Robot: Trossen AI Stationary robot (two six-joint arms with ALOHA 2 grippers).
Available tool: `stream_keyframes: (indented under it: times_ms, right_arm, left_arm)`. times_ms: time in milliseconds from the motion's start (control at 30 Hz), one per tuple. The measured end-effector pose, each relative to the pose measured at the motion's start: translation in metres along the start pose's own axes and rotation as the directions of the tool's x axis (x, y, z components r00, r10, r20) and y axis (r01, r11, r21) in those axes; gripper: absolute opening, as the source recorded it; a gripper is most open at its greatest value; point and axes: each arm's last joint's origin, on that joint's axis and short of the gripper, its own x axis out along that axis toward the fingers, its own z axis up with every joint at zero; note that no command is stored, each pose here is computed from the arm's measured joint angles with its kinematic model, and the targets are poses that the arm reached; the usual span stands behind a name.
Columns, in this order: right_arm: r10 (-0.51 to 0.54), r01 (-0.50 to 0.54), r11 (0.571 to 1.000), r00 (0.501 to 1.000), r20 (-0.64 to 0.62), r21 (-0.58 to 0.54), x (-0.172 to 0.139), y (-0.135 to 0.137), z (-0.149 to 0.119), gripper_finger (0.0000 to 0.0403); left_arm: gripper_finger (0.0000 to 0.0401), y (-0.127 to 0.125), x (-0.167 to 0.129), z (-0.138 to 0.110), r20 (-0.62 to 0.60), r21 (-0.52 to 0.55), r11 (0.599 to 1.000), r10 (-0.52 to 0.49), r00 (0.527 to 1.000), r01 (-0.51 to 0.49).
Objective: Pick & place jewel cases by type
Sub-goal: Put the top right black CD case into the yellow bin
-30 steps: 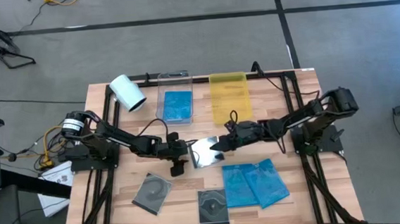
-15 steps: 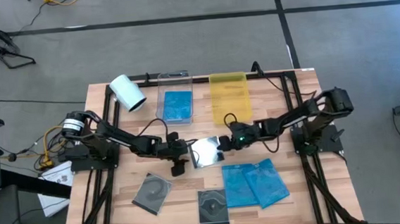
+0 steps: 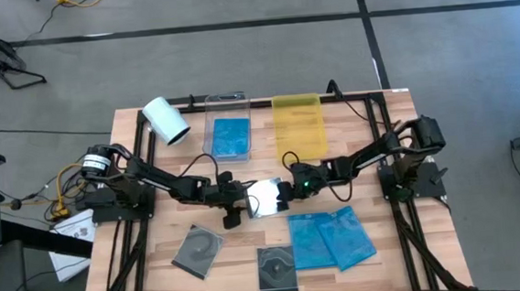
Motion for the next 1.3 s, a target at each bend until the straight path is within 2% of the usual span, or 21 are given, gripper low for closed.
stream_keyframes:
  times_ms: [400,600,833,933,1100,1233,1300]
  right_arm:
    - [0.088,-0.088,0.996,0.996,0.007,-0.014,-0.003,0.008,0.001,0.0255]
    - [0.117,-0.117,0.993,0.993,-0.020,-0.013,-0.003,0.014,-0.010,0.0255]
    - [0.249,-0.252,0.967,0.966,-0.075,-0.034,-0.009,0.033,-0.026,0.0255]
    - [0.269,-0.272,0.961,0.961,-0.066,-0.042,-0.009,0.036,-0.028,0.0255]
    - [0.254,-0.253,0.965,0.967,0.005,-0.071,-0.009,0.036,-0.031,0.0255]
    - [0.281,-0.269,0.959,0.944,0.171,-0.093,-0.012,0.043,-0.023,0.0255]
    - [0.259,-0.245,0.965,0.946,0.194,-0.094,-0.010,0.040,-0.021,0.0255]
  left_arm:
    - [0.0231,0.001,-0.001,-0.003,-0.042,0.017,1.000,0.003,0.999,-0.002]
    - [0.0231,0.001,-0.002,-0.005,-0.080,-0.004,1.000,-0.008,0.997,0.007]
    - [0.0231,0.000,-0.004,-0.006,-0.108,-0.018,0.999,-0.033,0.994,0.031]
    - [0.0230,0.000,-0.004,-0.005,-0.103,-0.024,0.999,-0.036,0.994,0.034]
    - [0.0222,0.000,-0.004,-0.005,-0.098,-0.025,0.999,-0.044,0.994,0.042]
    - [0.0203,0.000,-0.004,-0.004,-0.085,-0.056,0.998,-0.047,0.995,0.042]
    - [0.0195,0.000,-0.004,-0.004,-0.084,-0.059,0.997,-0.045,0.995,0.041]
